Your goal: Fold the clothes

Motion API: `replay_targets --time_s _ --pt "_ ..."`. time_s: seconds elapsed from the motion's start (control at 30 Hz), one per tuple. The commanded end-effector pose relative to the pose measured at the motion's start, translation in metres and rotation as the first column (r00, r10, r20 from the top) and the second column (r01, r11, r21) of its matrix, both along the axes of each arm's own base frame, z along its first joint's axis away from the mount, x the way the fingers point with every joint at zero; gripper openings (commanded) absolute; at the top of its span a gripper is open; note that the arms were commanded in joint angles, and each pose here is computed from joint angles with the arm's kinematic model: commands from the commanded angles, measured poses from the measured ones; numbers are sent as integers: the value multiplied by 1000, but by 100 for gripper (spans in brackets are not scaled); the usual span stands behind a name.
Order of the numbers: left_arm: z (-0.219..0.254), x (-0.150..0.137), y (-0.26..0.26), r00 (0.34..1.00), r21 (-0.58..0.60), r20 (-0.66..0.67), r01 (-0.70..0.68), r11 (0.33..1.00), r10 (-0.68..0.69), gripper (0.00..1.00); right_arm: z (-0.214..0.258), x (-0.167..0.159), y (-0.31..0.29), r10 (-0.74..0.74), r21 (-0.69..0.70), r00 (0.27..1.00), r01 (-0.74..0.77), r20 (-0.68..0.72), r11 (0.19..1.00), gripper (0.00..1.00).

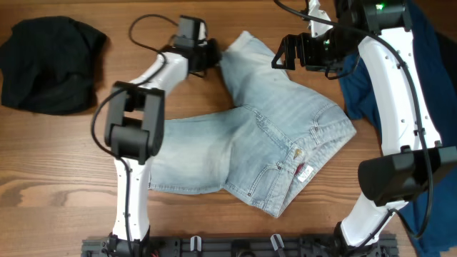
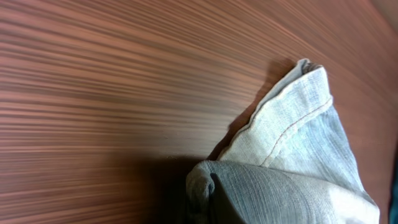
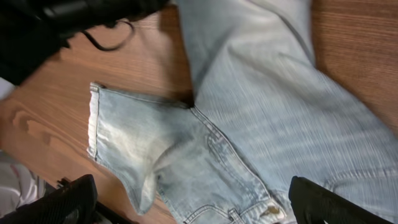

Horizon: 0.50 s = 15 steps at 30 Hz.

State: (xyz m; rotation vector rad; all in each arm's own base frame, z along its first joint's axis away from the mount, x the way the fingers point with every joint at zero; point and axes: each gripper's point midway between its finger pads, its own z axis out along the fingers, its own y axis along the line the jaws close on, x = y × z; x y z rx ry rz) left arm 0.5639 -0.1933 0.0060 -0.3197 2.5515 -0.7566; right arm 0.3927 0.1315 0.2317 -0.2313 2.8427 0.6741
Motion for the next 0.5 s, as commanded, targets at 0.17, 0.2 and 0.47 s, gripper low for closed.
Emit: replay_targets --time_s 0.17,0.2,0.47 --pt "20 6 180 937 104 -76 -333 937 341 4 4 3 1 12 6 999 -12 33 1000 100" --pt "23 4 187 932 106 -79 -345 933 353 4 4 4 1 11 7 999 -12 36 1000 100" --pt "35 -19 232 880 231 -107 -430 873 462 20 4 12 -2 4 -14 998 -3 67 1000 100"
